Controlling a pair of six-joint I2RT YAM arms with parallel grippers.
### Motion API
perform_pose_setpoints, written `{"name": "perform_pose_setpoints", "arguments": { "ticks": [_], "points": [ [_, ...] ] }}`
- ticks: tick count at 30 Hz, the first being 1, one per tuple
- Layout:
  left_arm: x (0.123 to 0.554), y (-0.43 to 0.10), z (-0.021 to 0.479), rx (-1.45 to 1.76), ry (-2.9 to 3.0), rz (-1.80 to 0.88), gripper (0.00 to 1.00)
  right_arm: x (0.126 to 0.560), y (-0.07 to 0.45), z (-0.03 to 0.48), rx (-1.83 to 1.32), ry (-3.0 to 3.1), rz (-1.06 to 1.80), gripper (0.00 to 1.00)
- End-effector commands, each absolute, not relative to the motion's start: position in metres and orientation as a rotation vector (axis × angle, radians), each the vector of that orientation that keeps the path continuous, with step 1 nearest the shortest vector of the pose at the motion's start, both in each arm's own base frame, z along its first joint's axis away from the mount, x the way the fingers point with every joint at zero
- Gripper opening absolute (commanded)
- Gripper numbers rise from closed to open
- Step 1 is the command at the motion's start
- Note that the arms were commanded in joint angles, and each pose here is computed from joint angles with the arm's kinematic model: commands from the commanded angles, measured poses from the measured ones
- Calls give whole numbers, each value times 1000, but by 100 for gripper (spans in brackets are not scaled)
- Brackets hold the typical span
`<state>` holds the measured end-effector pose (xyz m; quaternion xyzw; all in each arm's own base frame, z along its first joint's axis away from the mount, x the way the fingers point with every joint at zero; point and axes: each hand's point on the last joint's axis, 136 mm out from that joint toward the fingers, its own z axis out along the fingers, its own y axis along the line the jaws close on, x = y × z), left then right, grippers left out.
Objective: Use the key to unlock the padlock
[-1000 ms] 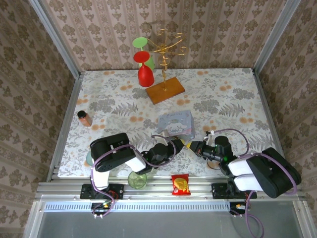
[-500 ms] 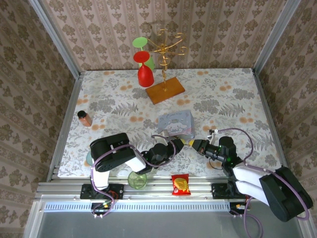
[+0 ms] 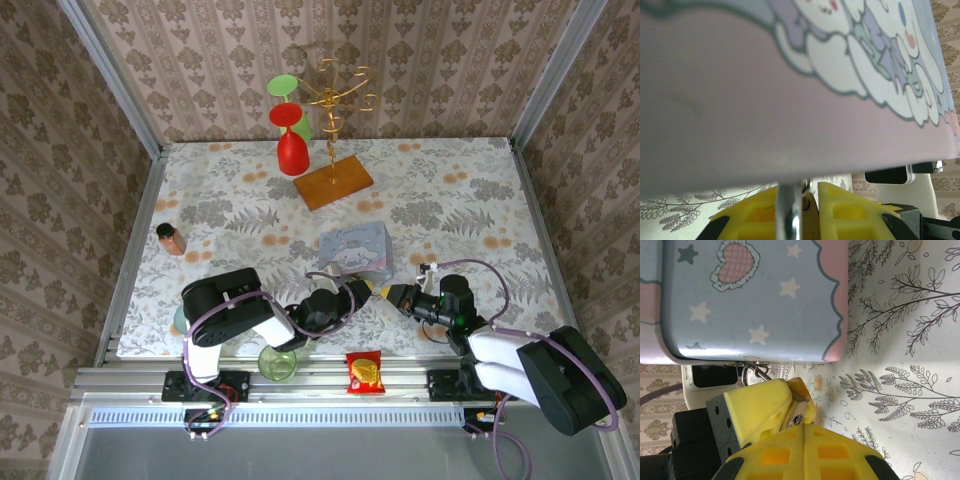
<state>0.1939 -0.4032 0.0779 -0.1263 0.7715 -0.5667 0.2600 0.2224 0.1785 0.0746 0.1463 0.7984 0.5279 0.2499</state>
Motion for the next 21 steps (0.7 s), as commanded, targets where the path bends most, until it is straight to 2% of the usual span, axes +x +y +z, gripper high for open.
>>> {"name": "perform_pose_setpoints", "arguments": {
  "ticks": [1,17,21],
  "points": [
    [194,-408,95,-376,2049,-1628,0,220,180,83,348,2135,1471,0],
    [194,-420,110,-386,2021,-1697,0,216,173,90,338,2117,1429,0],
    [195,-411,79,-409,2119,-1588,3,217,172,87,328,2122,1407,0]
  ]
}}
